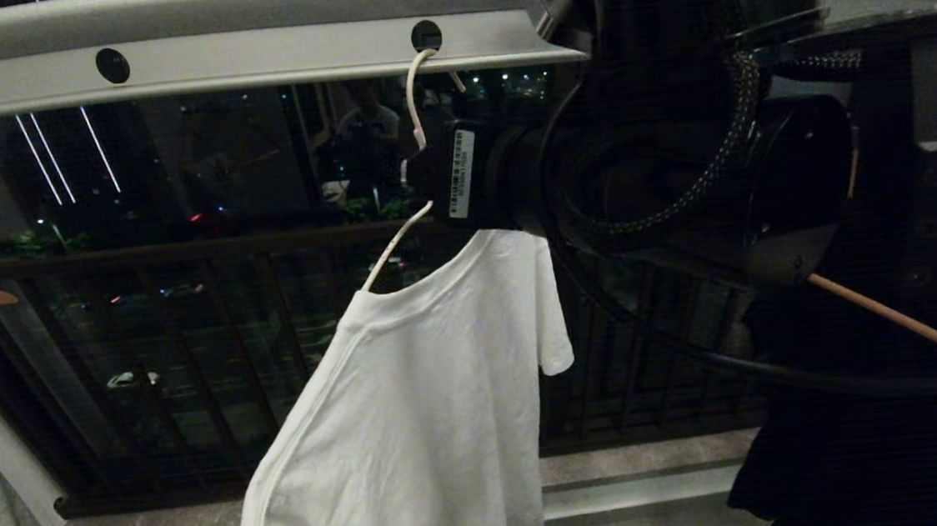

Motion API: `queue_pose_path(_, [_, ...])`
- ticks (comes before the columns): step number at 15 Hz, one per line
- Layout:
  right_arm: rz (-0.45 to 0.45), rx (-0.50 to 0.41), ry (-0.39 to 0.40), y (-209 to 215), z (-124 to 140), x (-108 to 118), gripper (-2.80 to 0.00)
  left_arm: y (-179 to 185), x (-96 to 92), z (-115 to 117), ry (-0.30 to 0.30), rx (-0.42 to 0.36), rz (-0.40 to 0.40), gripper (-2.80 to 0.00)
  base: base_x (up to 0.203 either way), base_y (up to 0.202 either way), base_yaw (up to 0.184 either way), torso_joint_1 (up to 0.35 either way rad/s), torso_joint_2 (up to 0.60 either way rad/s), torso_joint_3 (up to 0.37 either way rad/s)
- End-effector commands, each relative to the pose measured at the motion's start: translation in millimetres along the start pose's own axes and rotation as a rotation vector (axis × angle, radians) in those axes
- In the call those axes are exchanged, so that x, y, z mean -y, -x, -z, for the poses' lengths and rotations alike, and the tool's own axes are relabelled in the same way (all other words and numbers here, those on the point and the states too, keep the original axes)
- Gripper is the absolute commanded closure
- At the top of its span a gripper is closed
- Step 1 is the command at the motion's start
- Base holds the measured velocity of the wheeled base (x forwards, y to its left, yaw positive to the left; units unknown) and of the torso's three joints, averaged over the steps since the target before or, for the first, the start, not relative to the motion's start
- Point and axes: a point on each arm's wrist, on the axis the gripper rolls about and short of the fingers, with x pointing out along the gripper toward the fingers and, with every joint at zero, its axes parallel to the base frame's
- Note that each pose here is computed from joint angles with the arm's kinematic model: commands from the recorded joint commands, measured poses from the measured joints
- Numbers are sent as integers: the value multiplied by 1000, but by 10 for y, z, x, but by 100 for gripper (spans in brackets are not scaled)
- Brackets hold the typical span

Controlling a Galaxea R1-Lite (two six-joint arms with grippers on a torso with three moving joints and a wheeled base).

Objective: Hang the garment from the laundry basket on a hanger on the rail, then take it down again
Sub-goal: Take the clothes off the clothes rack

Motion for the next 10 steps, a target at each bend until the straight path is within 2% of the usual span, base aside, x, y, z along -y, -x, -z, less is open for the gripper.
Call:
queue_pose_path(1, [-21, -3, 3, 81, 13, -57, -280, -10, 0, 42, 0, -15, 0, 0, 0, 0, 0, 0, 0, 0])
queue_pose_path(5, [57, -22, 65, -208, 241, -167, -280, -11, 0, 42, 0, -16, 0, 0, 0, 0, 0, 0, 0, 0])
queue_pose_path(8, [167, 10, 111, -378, 290, -178, -280, -10, 0, 42, 0, -15, 0, 0, 0, 0, 0, 0, 0, 0])
queue_pose_path(10, [189, 15, 128, -381, 288, -170, -280, -10, 0, 42, 0, -15, 0, 0, 0, 0, 0, 0, 0, 0])
